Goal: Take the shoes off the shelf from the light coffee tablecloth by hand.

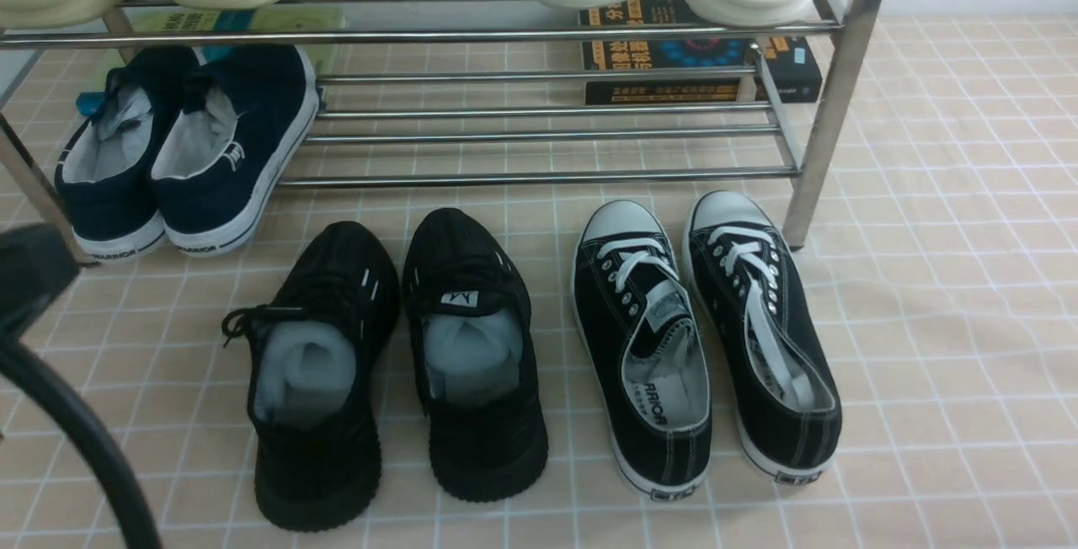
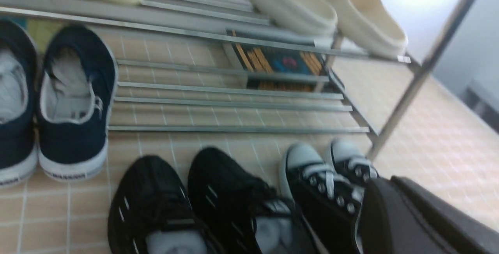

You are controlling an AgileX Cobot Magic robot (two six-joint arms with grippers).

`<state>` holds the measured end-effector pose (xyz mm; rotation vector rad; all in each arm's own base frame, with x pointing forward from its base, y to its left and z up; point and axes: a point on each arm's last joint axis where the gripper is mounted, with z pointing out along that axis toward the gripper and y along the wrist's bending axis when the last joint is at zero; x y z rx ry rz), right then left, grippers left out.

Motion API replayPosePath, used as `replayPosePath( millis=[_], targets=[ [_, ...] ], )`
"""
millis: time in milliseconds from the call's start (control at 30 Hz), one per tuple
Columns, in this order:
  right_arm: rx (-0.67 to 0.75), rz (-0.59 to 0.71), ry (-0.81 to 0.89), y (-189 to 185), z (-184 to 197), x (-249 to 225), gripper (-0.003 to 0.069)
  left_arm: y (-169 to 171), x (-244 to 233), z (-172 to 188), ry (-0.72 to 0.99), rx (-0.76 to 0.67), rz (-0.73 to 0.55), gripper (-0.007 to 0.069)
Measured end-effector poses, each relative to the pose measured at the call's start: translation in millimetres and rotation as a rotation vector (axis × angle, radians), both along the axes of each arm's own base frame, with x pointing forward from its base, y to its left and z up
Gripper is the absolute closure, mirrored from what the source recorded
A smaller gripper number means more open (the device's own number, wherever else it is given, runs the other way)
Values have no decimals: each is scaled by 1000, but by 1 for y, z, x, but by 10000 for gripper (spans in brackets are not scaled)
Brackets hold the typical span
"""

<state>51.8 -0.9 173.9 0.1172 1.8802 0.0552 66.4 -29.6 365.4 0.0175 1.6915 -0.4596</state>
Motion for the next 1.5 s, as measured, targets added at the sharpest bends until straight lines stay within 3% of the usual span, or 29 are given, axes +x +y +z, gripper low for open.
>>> replayPosePath(
  millis=[267,500,667,767,967,1100,1200,1500],
  targets=[
    [0,0,-1,0,0,0,571,8,8,-8,-55,-24,94,607],
    [0,0,-1,0,0,0,562,14,10,-14,-63,103,139,597],
    [0,0,-1,0,0,0,557,19,5,-45,0,233,184,592],
    [0,0,-1,0,0,0,553,22,-3,-61,11,211,229,591],
    [0,0,-1,0,0,0,546,33,-15,-135,81,121,373,589],
    [1,0,-1,0,0,0,540,38,-16,-175,152,165,414,586],
    [1,0,-1,0,0,0,536,39,-17,-191,221,194,417,583],
    [1,0,-1,0,0,0,531,36,-15,-192,187,247,340,574]
  ],
)
